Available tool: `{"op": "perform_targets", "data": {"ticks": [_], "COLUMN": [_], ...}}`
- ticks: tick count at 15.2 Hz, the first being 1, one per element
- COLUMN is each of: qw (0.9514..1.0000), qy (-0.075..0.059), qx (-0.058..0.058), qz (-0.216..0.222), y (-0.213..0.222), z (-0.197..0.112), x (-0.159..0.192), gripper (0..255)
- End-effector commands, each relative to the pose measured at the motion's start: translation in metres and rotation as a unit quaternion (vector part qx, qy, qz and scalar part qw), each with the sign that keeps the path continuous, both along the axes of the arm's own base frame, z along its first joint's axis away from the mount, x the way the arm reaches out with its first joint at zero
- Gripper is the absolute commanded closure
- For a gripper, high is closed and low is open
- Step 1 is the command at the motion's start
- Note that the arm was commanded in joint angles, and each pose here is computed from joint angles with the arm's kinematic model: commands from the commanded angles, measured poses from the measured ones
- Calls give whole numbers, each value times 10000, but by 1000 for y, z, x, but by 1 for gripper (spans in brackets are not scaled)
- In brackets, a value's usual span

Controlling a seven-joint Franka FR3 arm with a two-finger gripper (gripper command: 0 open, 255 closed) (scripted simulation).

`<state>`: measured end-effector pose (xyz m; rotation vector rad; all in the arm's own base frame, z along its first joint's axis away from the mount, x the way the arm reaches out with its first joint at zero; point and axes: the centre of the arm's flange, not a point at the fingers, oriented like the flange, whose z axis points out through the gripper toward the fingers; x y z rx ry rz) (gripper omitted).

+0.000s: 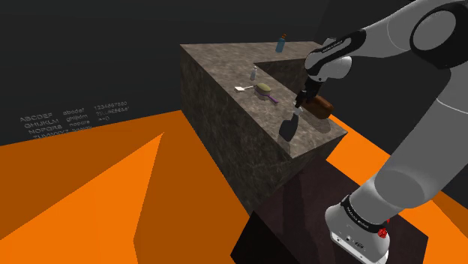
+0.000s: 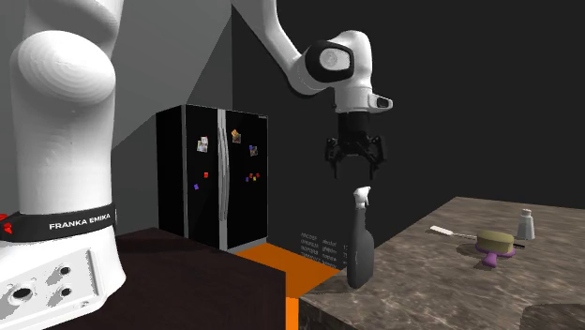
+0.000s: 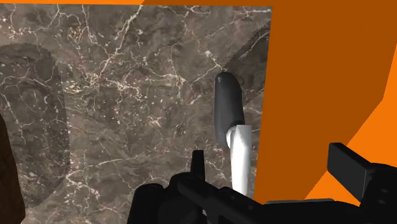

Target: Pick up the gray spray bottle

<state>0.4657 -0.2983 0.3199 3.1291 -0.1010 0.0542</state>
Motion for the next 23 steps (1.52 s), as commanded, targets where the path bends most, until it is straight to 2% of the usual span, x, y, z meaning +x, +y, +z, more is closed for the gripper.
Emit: {"op": "perform_targets", "data": {"ticks": [1,8,10,11,20,23], "qw": [10000,10000,10000,10000,10000,10000], "qy": [-8,-8,-8,-8,-8,-8], "qx": [-7,-7,-7,-7,-7,-7], "qz": [-9,-9,-10,-9,-9,-9], "y": [-12,-12,-12,-12,-12,-12], "z": [-8,-48,-48,-48,-48,-32], "x": [8,8,8,8,8,8], "gripper": [0,0,0,255,255,255]}}
